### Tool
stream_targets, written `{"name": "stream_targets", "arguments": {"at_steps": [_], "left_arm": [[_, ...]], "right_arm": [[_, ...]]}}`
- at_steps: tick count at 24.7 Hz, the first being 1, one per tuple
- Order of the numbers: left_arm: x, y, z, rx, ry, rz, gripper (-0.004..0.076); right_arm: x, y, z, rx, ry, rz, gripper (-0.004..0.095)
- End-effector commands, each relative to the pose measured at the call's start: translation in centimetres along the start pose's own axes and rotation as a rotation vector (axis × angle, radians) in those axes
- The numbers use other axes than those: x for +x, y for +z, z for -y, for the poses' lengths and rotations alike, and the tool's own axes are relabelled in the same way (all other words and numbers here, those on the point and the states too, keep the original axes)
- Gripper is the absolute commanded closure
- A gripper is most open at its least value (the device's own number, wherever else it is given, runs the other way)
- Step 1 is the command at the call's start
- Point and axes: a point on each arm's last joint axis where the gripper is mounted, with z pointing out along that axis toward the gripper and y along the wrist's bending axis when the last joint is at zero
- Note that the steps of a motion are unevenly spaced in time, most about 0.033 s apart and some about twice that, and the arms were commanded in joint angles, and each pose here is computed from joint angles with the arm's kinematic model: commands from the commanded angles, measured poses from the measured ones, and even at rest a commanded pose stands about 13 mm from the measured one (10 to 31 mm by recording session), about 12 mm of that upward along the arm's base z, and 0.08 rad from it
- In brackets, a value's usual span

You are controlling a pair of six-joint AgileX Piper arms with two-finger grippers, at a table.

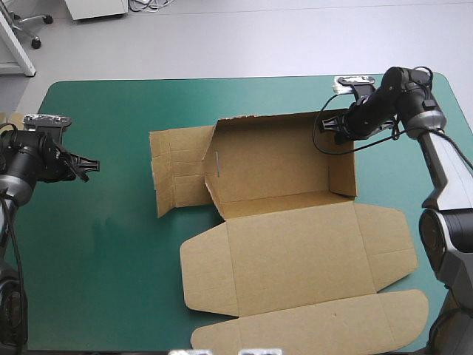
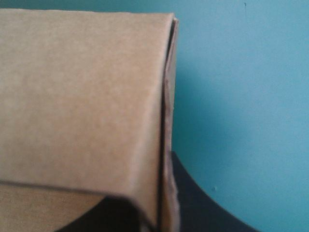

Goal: Fold the box

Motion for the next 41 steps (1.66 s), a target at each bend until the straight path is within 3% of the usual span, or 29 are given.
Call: {"name": "stream_targets", "arguments": {"at_steps": [1, 5, 8, 14, 18, 21, 26, 29, 34, 38, 41], "left_arm": [[-0.8, -1.8, -0.5, -0.008, -0.014, 0.086, 0.0491], [-0.8, -1.8, -0.3, 0.012, -0.007, 0.09, 0.0491], [-0.8, -1.8, -0.3, 0.014, -0.009, 0.091, 0.0491], [-0.8, -1.8, -0.3, 0.014, -0.009, 0.091, 0.0492], [-0.8, -1.9, -0.1, 0.03, -0.022, 0.091, 0.0492], [-0.7, -1.9, 0.1, 0.055, -0.019, 0.082, 0.0493], [-0.6, -1.9, 0.1, 0.055, -0.016, 0.079, 0.0496], [-0.6, -1.9, 0.1, 0.055, -0.016, 0.079, 0.0499], [-0.7, -1.9, 0.1, 0.05, -0.01, 0.083, 0.0508], [-0.7, -1.9, 0.1, 0.051, -0.012, 0.086, 0.0508], [-0.7, -1.9, 0.1, 0.051, -0.012, 0.086, 0.0508]], "right_arm": [[-1.1, -2.8, -0.8, -0.009, -0.037, 0.153, 0.0766], [-1.5, -2.9, -1.0, -0.022, -0.041, 0.198, 0.0422], [-1.8, -3.2, -1.1, -0.033, -0.037, 0.227, 0.0284], [-1.8, -4.6, -1.5, -0.027, -0.059, 0.194, 0.0291], [-0.7, -7.9, -2.5, -0.04, -0.058, 0.179, 0.0355], [1.8, -11.7, -4.3, -0.097, -0.082, 0.23, 0.0383], [6.0, -13.8, -5.1, -0.082, -0.091, 0.218, 0.0383], [5.8, -14.0, -4.9, -0.034, -0.11, 0.255, 0.0377], [4.9, -13.5, -5.3, 0.144, -0.166, 0.315, 0.0317], [3.7, -11.9, -6.7, 0.175, -0.226, 0.352, 0.0295], [2.9, -10.0, -6.6, 0.186, -0.198, 0.344, 0.0249]]}}
